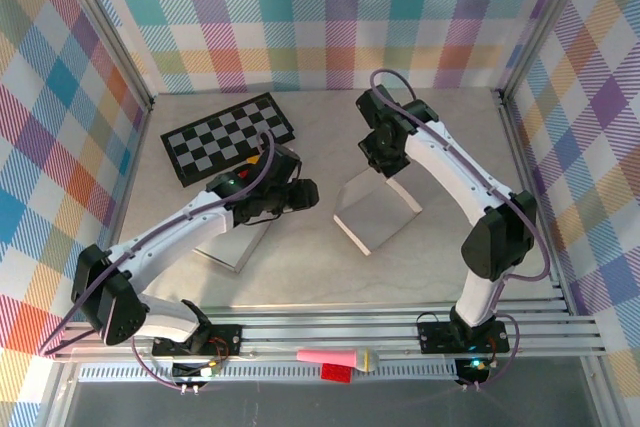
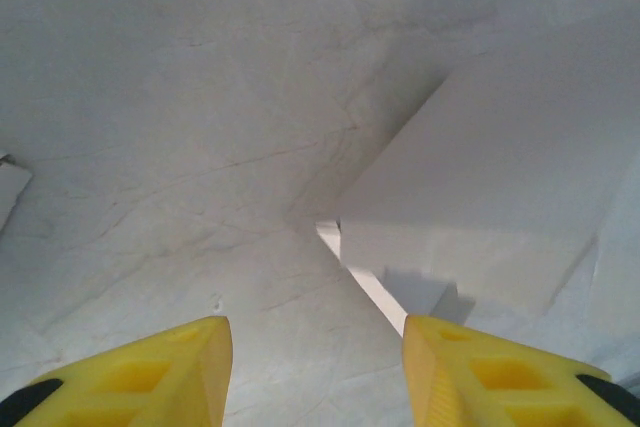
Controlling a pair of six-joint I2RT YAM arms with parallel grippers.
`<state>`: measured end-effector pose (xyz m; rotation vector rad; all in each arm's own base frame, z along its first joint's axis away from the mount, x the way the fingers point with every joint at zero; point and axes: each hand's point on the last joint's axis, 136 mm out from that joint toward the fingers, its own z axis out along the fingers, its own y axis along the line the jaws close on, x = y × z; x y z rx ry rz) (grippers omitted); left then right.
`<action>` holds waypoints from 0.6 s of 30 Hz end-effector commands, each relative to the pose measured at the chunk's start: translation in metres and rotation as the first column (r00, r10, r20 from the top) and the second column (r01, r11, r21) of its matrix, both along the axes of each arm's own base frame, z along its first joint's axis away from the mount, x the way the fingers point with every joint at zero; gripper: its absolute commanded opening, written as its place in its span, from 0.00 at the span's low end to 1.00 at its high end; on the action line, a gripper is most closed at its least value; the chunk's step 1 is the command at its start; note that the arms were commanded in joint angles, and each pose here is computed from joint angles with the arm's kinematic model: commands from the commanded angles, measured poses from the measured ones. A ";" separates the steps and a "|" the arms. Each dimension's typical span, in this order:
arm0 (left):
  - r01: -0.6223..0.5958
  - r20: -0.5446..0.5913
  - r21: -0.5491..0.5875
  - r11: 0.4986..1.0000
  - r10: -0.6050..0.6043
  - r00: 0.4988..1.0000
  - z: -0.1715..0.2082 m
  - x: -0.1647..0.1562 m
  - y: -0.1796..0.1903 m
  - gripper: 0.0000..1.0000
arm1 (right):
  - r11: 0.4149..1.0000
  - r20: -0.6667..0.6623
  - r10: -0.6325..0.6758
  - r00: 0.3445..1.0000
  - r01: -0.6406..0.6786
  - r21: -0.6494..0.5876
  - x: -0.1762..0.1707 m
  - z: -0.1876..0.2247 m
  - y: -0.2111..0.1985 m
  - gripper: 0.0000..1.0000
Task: Fold the paper box
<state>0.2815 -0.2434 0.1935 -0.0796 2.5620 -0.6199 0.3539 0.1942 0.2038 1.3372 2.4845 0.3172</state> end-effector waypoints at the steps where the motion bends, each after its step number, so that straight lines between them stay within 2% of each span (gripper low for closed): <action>1: 0.044 -0.027 0.040 0.998 -0.043 0.999 -0.002 -0.019 0.019 0.48 | 0.944 -0.046 -0.329 0.943 0.330 0.019 -0.009 -0.003 -0.009 0.00; 7: 0.065 -0.043 0.046 0.997 -0.063 0.997 0.000 -0.040 0.036 0.48 | 0.864 -0.122 -0.503 0.856 0.503 -0.038 -0.007 0.001 -0.001 0.00; 13: 0.089 -0.063 0.053 0.995 -0.086 0.994 -0.001 -0.053 0.051 0.48 | 0.794 -0.134 -0.605 0.785 0.608 -0.017 -0.001 -0.006 0.016 0.00; 15: 0.091 -0.068 0.058 0.994 -0.087 0.994 -0.002 -0.056 0.056 0.48 | 0.790 -0.137 -0.609 0.781 0.612 -0.023 0.002 -0.008 0.020 0.00; 18: 0.089 -0.072 0.056 0.994 -0.085 0.994 -0.003 -0.057 0.062 0.49 | 0.807 -0.112 -0.589 0.800 0.591 -0.023 0.008 -0.010 0.027 0.06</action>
